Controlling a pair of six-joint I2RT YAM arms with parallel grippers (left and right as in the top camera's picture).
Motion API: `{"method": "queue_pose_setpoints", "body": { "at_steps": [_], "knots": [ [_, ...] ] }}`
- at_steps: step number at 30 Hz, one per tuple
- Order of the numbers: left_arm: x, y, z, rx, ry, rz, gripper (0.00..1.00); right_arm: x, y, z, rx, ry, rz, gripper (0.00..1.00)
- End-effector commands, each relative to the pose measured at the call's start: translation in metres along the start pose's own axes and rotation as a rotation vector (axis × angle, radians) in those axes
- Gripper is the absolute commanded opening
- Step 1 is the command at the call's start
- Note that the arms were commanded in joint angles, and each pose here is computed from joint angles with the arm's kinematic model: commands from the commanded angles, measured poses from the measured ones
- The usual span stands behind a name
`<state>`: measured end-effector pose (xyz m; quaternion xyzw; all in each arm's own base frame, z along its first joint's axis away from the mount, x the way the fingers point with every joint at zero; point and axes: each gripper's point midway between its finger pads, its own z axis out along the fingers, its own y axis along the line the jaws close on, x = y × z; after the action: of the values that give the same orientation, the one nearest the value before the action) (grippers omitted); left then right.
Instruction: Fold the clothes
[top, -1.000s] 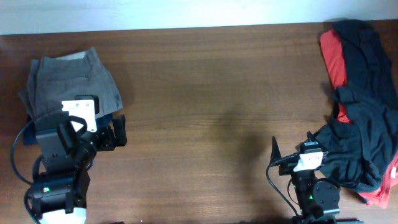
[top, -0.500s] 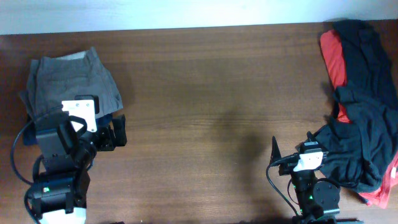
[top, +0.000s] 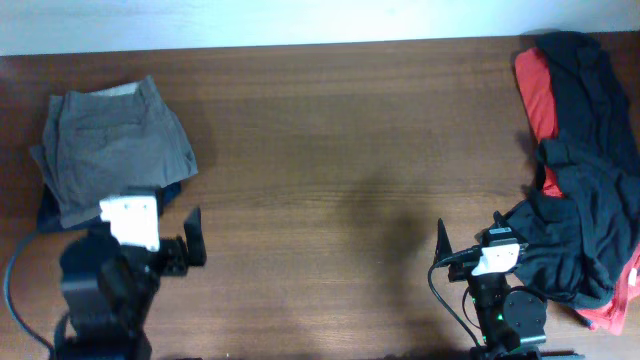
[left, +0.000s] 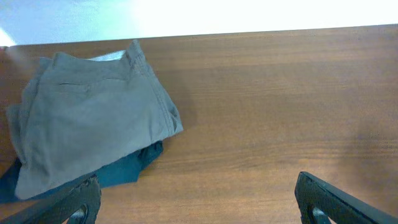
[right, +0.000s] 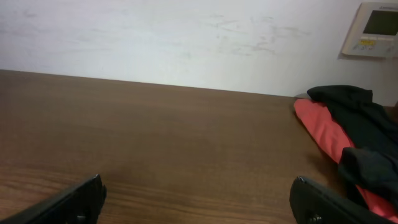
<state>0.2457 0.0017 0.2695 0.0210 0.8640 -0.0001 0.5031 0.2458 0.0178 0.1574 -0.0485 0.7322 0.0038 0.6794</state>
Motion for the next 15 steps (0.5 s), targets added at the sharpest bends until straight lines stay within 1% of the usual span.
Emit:
{"method": "queue_pose_setpoints", "body": {
  "at_steps": [1, 6, 7, 8, 11, 15],
  "knots": [
    [0.022, 0.011, -0.005, -0.088, -0.055, 0.032, 0.99, 0.002, -0.001, 0.000, 0.003, 0.001, -0.002, 0.99],
    [0.048, 0.005, 0.011, -0.069, -0.193, 0.035, 1.00, 0.002, -0.001, 0.000, 0.003, 0.001, -0.002, 0.99],
    [0.057, 0.002, 0.019, -0.054, -0.256, 0.039, 0.99, 0.002, -0.001, 0.000, 0.003, 0.001, -0.002, 0.99],
    [0.061, 0.001, 0.023, -0.048, -0.286, 0.041, 0.99, 0.002, -0.001, 0.000, 0.003, 0.001, -0.002, 0.98],
    [0.066, -0.002, 0.032, -0.037, -0.385, 0.048, 0.99, 0.002, -0.001, 0.000, 0.003, 0.001, -0.002, 0.99],
    [0.060, -0.002, 0.034, -0.048, -0.541, 0.055, 0.99, 0.002, -0.001, 0.000, 0.003, 0.001, -0.002, 0.99]
  ]
}}
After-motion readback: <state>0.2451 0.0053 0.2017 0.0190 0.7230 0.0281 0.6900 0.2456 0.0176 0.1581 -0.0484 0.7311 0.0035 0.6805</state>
